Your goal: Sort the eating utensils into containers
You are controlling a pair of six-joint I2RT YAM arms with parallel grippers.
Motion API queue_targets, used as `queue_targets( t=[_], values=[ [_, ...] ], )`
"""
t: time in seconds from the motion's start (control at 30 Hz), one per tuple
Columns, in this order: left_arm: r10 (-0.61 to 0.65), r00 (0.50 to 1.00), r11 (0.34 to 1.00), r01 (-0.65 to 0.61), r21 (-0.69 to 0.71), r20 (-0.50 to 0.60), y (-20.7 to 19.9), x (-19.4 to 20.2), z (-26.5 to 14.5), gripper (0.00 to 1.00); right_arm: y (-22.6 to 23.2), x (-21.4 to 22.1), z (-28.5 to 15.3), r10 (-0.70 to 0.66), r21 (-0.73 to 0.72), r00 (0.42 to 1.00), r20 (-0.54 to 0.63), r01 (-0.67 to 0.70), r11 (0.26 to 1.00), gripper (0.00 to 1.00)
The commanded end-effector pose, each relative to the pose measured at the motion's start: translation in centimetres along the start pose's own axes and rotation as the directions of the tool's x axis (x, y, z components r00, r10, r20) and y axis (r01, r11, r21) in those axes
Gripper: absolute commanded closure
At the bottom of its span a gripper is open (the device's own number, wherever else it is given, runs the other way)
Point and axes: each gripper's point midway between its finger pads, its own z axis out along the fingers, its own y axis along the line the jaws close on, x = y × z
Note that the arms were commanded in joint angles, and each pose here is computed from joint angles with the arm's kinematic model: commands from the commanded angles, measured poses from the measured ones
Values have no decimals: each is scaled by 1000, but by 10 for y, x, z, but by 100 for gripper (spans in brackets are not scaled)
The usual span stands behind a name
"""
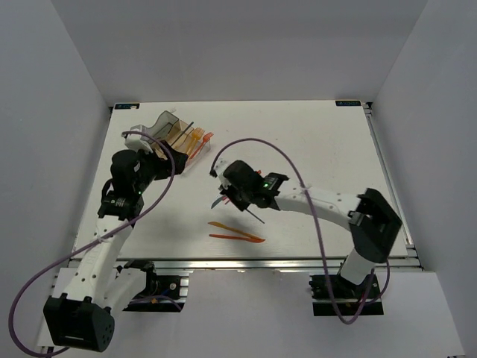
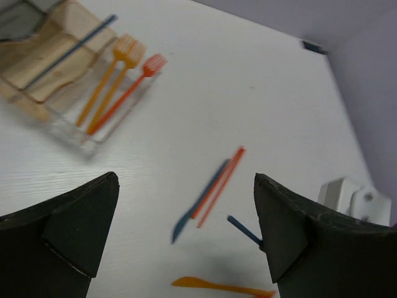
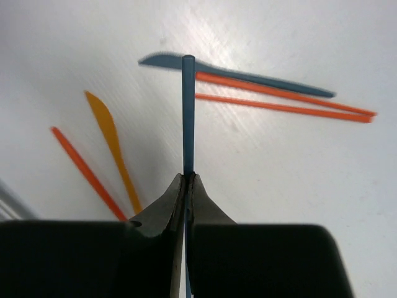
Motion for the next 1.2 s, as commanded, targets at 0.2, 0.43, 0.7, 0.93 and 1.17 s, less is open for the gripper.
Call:
queue_targets(
  t=[0.2, 0.43, 0.7, 0.93, 1.17],
  values=[
    [-329, 944, 656, 222, 721, 9, -141, -22, -51, 2, -20, -97, -108, 523, -331, 763, 380, -416, 847, 100],
    [-212, 976, 656, 173, 734, -41, -179, 5, -39, 3, -8, -141, -173, 596, -529, 622, 507, -322, 785, 100],
    [-215, 975, 668, 193, 718, -61, -179, 10, -26, 22, -1, -140, -178, 584, -547, 636, 504, -288, 786, 100],
    [-208, 976, 688, 189, 700, -59, -178, 8, -17, 63, 3, -138, -172, 570, -553, 658, 491, -270, 788, 100],
    [-94, 996, 847, 76, 526, 8, -154, -3, 15, 100, -27, -123, -161, 584, -448, 620, 523, -383, 808, 11]
  ],
)
